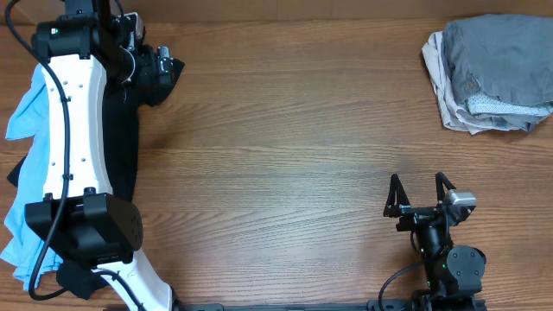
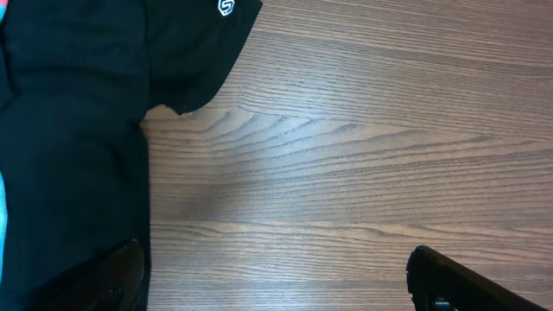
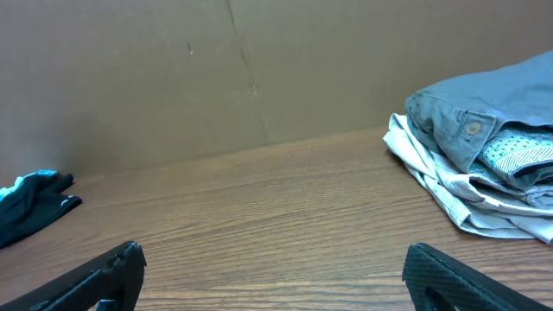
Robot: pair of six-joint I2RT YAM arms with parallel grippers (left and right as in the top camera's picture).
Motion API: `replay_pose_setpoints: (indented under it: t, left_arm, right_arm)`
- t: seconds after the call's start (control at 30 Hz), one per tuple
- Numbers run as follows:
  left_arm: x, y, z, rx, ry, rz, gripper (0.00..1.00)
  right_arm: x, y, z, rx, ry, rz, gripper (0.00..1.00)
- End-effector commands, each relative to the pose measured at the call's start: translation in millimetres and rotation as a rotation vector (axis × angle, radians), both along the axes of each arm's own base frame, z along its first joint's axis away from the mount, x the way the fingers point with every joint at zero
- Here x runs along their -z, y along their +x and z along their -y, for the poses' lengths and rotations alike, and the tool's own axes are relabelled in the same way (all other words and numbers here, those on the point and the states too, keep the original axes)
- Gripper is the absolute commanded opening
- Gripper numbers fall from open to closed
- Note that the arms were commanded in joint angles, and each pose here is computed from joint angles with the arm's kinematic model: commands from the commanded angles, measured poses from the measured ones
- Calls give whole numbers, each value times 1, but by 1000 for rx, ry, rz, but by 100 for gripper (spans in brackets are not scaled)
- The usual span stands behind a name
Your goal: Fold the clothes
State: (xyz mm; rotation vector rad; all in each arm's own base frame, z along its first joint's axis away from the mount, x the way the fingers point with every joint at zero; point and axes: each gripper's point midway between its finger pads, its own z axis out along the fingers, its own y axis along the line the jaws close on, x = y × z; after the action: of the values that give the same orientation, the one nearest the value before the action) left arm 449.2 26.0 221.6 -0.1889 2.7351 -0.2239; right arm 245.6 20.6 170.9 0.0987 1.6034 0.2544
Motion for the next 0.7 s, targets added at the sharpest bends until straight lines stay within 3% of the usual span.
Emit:
replay_pose_setpoints:
  t: [0.0, 0.4, 0.57, 0.67]
  left_arm:
    - [-3, 5, -1, 23, 17, 18, 100]
    - [-7, 4, -1, 23, 18, 26, 100]
    - [-47, -9, 4, 28, 31, 120, 100]
    - [-97, -32, 10, 35, 45, 237, 100]
  right_arm:
    - [0, 0, -1, -1, 4, 10, 100]
    - [0, 0, -1, -1, 4, 10, 100]
    - [0, 0, -1, -1, 4, 9, 100]
    - [0, 0, -1, -1, 4, 10, 100]
